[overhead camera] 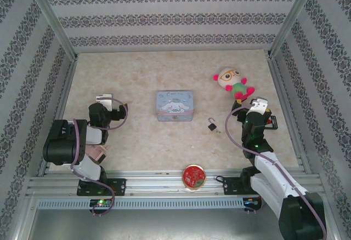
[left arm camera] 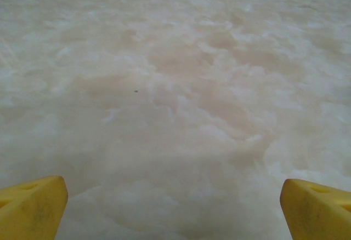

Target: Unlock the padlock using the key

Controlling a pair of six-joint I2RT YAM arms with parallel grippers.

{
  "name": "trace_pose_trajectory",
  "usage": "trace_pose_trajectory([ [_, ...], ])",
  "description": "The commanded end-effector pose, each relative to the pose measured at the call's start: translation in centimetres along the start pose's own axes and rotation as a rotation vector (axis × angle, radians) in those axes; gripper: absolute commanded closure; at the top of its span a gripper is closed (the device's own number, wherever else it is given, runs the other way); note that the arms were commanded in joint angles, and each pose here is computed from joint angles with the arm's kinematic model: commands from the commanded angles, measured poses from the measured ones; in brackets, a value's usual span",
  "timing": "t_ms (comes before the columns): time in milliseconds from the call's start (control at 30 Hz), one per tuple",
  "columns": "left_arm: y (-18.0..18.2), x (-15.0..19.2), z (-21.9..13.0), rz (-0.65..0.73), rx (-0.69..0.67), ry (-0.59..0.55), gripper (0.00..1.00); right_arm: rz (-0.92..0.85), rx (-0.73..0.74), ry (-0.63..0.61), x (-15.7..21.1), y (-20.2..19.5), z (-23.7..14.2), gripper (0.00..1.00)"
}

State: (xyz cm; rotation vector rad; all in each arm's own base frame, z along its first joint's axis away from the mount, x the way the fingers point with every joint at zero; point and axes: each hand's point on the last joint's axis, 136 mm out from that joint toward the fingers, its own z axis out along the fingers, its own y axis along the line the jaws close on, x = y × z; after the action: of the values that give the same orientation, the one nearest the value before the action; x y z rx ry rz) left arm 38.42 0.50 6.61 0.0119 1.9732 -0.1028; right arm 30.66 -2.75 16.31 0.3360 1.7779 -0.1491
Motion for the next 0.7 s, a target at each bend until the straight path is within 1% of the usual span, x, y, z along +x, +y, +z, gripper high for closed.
trace_pose_trajectory([
  [0, -1.2, -2.7, 0.0, 0.015, 0.091, -0.095, 0.01, -0.018, -0.022, -0.034, -0.2, 0.3, 0.6, 0.02],
  [33, -1.2, -2.8, 0.1, 0.016, 0.082, -0.094, 0.01, -0.027, -0.027, -0.037, -0.1, 0.5, 0.8, 0.02],
  [167, 0.5, -2.8, 0.0, -0.016, -0.034, -0.106, 0.01, -0.078, -0.072, -0.040, 0.4, 1.5, 2.3, 0.02],
  [233, 0.9, -2.8, -0.1, -0.024, -0.055, -0.110, 0.01, -0.100, -0.096, -0.045, 0.6, 2.2, 3.1, 0.02],
  [333, 0.8, -2.8, -0.2, -0.024, -0.055, -0.111, 0.01, -0.133, -0.127, -0.053, 1.2, 3.1, 4.4, 0.02],
  [467, 0.4, -2.8, -0.2, -0.014, -0.029, -0.114, 0.01, -0.172, -0.154, -0.030, 2.4, 4.0, 6.0, 0.02],
  [567, 0.1, -2.8, 0.0, -0.007, -0.015, -0.099, 0.01, -0.184, -0.177, -0.003, 3.5, 4.7, 7.1, 0.02],
  [667, -0.1, -2.7, 0.1, -0.001, 0.000, -0.097, 0.01, -0.169, -0.184, 0.016, 4.3, 4.5, 7.7, 0.02],
])
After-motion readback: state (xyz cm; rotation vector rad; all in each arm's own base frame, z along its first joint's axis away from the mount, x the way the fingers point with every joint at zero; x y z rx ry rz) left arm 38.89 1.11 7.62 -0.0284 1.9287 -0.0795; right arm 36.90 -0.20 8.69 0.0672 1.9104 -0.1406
